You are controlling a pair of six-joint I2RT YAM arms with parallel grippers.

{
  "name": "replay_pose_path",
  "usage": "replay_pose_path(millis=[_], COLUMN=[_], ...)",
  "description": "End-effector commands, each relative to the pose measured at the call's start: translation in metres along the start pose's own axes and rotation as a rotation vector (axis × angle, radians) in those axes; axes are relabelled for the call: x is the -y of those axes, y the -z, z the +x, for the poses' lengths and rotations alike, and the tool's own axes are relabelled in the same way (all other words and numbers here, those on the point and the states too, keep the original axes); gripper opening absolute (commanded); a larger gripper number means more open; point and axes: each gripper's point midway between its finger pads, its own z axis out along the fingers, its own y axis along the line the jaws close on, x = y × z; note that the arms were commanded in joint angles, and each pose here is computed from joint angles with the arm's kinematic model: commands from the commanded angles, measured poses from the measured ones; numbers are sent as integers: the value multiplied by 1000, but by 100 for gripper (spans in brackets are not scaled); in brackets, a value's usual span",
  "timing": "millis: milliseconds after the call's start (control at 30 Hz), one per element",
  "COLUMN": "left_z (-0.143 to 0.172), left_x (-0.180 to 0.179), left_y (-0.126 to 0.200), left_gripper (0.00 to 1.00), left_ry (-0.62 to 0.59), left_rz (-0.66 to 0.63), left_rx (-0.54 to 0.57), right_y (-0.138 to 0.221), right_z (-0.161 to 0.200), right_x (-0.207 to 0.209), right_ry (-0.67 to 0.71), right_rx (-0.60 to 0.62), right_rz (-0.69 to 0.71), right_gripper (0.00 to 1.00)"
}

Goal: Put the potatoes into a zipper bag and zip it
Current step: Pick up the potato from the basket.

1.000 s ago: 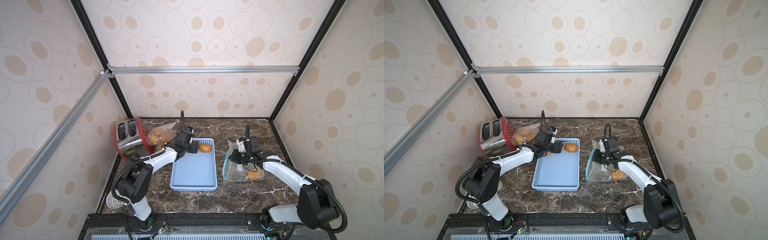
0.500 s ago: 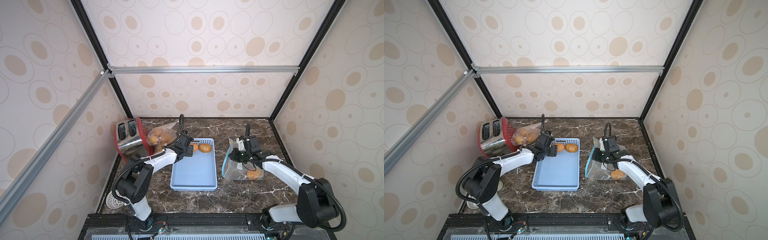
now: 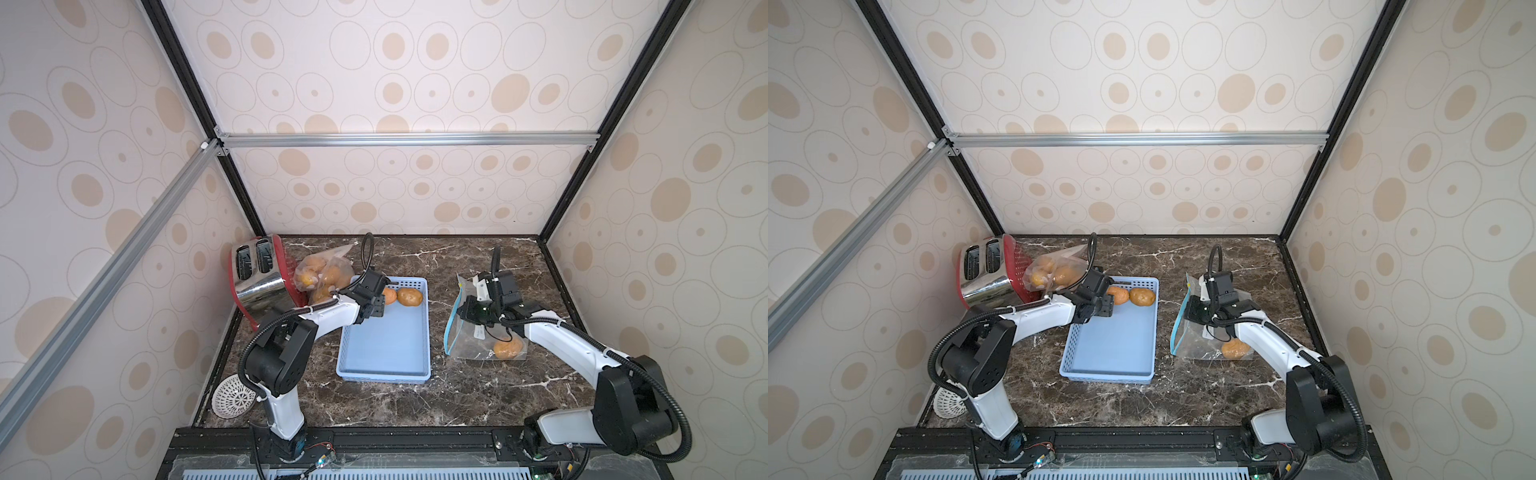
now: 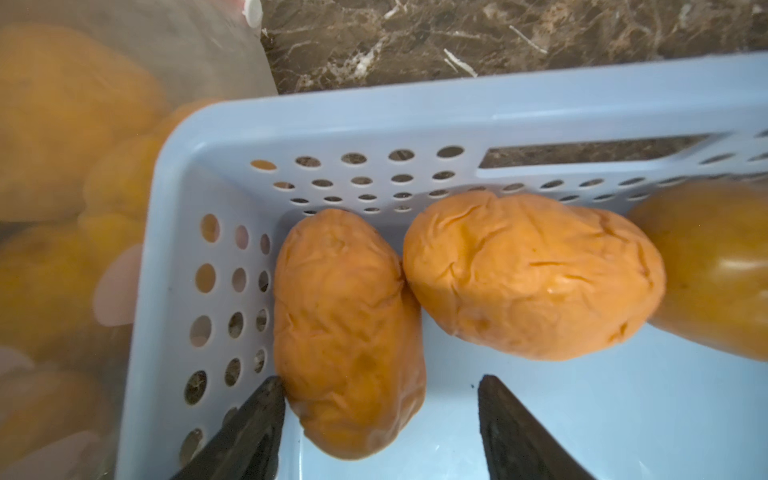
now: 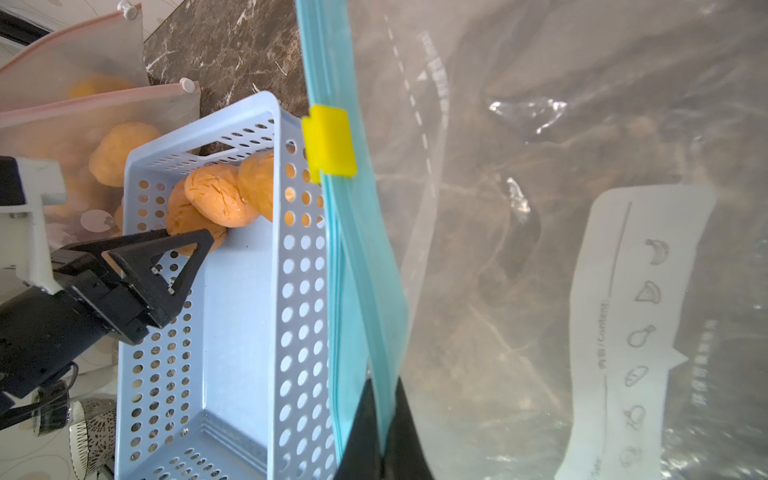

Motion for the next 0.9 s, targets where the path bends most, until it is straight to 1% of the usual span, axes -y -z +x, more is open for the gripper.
replay_pose_path(millis=[0, 133, 267, 500, 633, 767, 867], left_z=[1, 3, -1, 5, 4, 1, -1], left_x=[-7, -5, 1, 18, 18, 14, 13], left_y=[-8, -15, -11, -6, -2, 8, 22], left_gripper=[73, 71, 66, 59, 54, 51, 49], left_ry=[15, 9, 26, 38, 38, 46, 55], left_rz=[-61, -67, -20, 95, 101, 106, 132], left_rx=[-24, -39, -14, -30, -21, -1, 23], right_y=[-1, -2, -2, -1, -1, -1, -1], right_z=[2, 3, 3, 3, 3, 3, 2], right_x=[0, 0, 1, 1, 2, 2, 1], right_ry=[-4, -8, -9, -6, -6, -6, -3], right_rx=[0, -5, -5, -2, 0, -2, -1], right_rz=[3, 1, 7, 8, 13, 12, 11], right_gripper=[0, 0, 0, 0, 0, 0, 0])
